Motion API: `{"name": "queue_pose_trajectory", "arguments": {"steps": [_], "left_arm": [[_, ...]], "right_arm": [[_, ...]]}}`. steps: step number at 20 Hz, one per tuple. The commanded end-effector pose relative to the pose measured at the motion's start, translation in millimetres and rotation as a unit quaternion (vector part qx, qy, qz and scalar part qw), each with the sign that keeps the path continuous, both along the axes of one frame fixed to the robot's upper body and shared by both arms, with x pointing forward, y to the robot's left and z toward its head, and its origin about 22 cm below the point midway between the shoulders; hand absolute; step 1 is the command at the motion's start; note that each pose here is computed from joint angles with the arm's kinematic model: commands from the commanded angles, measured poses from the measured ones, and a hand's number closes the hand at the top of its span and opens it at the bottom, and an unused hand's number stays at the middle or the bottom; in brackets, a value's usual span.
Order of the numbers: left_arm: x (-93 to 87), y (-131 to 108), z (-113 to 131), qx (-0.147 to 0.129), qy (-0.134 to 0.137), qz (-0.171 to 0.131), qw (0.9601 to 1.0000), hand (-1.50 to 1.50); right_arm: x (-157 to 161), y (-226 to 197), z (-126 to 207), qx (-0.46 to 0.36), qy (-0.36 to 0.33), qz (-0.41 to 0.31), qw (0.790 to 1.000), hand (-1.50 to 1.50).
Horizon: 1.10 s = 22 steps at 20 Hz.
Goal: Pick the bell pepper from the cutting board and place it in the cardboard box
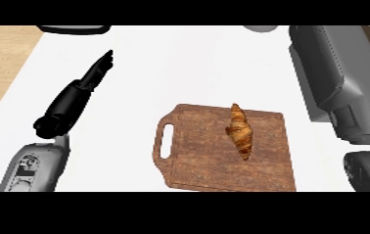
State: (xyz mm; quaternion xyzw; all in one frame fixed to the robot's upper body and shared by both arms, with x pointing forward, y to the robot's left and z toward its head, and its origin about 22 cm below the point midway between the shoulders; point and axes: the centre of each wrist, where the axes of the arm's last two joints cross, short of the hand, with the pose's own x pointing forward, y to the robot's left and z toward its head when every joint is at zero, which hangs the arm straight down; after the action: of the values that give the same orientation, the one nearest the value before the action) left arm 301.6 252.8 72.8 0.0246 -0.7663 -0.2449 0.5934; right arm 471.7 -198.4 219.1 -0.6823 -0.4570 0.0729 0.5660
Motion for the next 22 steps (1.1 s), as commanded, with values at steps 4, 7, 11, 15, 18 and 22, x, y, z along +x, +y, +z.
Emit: {"name": "queue_pose_trajectory", "arguments": {"steps": [4, 7, 11, 15, 18, 22], "left_arm": [[1.3, 10, -6, -0.002, 0.006, 0.011, 0.9999, 0.0], [-1.3, -6, 4, 0.001, 0.002, 0.015, 0.9999, 0.0], [-0.3, 14, -2, 0.0, 0.005, 0.009, 1.0, 0.0], [5.7, 12, -5, 0.003, 0.001, 0.02, 0.9998, 0.0], [1.5, 20, 11, 0.002, 0.006, 0.017, 0.9998, 0.0], [-12.0, 8, -13, 0.001, 0.009, 0.01, 0.9999, 0.0]], "right_arm": [[4, -63, 3, 0.007, 0.002, -0.07, 0.998, 1.5], [2, -85, -7, 0.009, 0.073, -0.065, 0.995, 1.5], [-2, -114, -10, 0.088, 0.163, -0.063, 0.981, 1.5], [-15, -145, -42, 0.123, 0.205, -0.041, 0.97, 1.5], [-21, -159, -50, 0.141, 0.247, -0.029, 0.958, 1.5], [-26, -172, -57, 0.182, 0.302, -0.04, 0.935, 1.5]]}}
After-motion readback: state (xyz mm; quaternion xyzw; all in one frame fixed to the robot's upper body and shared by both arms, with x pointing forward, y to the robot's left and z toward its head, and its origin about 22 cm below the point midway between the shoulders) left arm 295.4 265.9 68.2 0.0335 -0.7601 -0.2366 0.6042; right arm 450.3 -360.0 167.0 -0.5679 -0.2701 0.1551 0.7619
